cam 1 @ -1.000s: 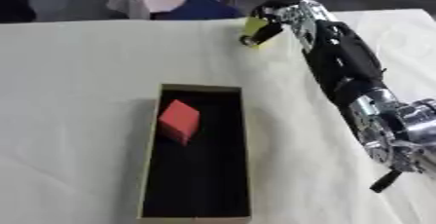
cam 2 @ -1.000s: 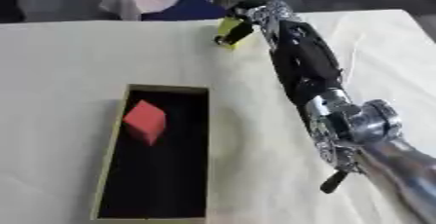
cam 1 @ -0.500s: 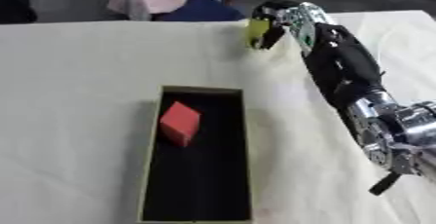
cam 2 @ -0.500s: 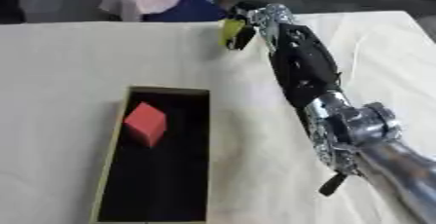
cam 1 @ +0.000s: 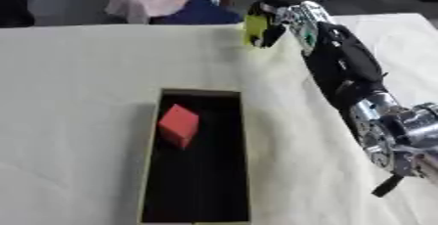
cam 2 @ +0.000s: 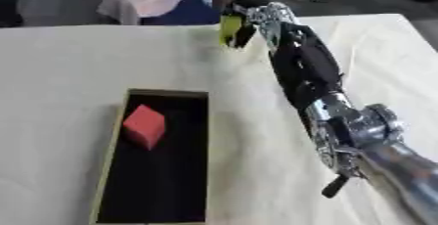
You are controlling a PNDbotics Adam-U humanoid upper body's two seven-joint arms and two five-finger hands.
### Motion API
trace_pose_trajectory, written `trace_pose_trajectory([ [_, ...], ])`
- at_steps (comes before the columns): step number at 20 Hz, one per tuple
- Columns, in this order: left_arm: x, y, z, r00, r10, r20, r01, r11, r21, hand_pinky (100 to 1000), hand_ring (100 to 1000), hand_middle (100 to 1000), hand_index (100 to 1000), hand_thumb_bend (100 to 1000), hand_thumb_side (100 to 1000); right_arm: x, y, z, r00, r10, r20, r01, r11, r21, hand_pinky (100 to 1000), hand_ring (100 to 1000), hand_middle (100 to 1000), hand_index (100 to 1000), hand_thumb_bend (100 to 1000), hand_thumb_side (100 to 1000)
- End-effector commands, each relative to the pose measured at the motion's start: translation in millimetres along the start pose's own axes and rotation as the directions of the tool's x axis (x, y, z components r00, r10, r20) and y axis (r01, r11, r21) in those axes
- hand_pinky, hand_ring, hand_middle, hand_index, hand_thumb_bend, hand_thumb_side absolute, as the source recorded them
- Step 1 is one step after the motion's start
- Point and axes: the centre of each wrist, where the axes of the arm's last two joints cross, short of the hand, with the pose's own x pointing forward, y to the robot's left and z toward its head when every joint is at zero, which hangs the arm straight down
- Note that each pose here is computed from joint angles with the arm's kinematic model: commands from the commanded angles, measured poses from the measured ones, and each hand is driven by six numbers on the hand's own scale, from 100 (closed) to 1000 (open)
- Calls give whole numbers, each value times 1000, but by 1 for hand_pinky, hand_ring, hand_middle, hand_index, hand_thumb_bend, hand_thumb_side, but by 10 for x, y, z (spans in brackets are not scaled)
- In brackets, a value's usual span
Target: Pick up objects on the table and place them in the box.
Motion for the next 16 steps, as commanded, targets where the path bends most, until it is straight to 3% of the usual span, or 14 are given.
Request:
trace_pose_trajectory([
  [1, 81, -10, -95, 999, 3, 47, -3, 1000, -7, 835, 907, 921, 881, 358, 895, -31, -304, 98, 999, 12, 46, -9, 997, -72, 700, 550, 564, 761, 100, 100],
  [9, 71, 4, -94, 999, -1, 46, 1, 1000, -7, 835, 906, 920, 880, 359, 895, -42, -596, 339, 971, 68, 231, -29, 986, -166, 686, 524, 542, 743, 100, 100],
  [12, 69, 6, -95, 999, -2, 46, 3, 1000, -8, 836, 907, 920, 880, 361, 893, -19, -664, 462, 941, 124, 313, -69, 981, -183, 684, 531, 549, 745, 100, 100],
  [16, 71, 11, -101, 999, -4, 49, 4, 1000, -9, 836, 906, 920, 881, 364, 891, 69, -713, 675, 879, 242, 412, -164, 963, -215, 683, 559, 568, 750, 123, 100],
])
